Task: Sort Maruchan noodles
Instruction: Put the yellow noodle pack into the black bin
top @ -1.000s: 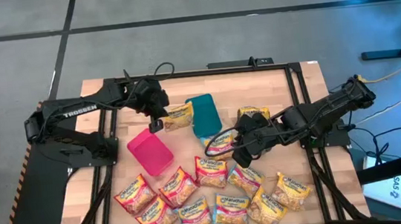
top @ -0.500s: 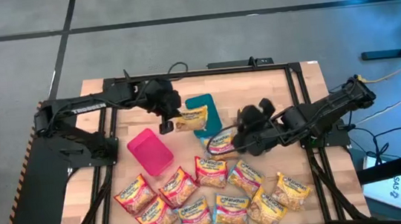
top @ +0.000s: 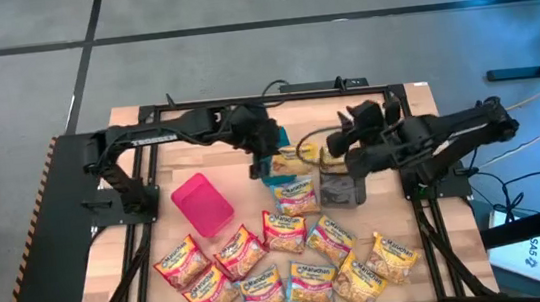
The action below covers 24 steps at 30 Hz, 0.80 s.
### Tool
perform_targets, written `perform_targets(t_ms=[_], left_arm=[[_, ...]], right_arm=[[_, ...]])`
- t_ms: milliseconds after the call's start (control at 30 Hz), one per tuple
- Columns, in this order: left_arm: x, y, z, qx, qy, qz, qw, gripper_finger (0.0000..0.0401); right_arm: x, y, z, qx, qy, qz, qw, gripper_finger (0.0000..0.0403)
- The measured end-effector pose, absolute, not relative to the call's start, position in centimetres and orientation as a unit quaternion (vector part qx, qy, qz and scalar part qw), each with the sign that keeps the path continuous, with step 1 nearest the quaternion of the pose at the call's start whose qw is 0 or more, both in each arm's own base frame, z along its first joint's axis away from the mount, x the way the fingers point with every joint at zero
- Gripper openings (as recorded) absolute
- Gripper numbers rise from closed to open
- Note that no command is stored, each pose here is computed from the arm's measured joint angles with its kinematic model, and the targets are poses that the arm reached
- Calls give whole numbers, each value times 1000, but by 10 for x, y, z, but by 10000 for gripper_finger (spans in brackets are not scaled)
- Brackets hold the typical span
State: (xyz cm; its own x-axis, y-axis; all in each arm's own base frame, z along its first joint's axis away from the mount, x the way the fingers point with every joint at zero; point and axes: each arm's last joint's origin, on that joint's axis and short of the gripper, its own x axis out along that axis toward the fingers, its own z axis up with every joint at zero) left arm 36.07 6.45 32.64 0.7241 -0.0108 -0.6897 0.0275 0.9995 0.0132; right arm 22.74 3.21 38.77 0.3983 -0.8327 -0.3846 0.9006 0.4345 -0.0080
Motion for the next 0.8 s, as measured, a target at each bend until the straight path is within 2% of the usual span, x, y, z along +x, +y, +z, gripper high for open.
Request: perform_targets(t_ms=[200, 433, 800], left_arm=[[395, 62, 322, 21, 361, -21, 932, 0], [418, 62, 319, 30, 323, -21, 946, 0], [432, 61, 315, 21, 281, -18, 959, 0]], right_arm=[[209, 16, 399, 111, 155, -543, 818, 113], [176, 8, 412, 111, 145, -550, 815, 113], [127, 4, 418, 216, 262, -451, 826, 113]])
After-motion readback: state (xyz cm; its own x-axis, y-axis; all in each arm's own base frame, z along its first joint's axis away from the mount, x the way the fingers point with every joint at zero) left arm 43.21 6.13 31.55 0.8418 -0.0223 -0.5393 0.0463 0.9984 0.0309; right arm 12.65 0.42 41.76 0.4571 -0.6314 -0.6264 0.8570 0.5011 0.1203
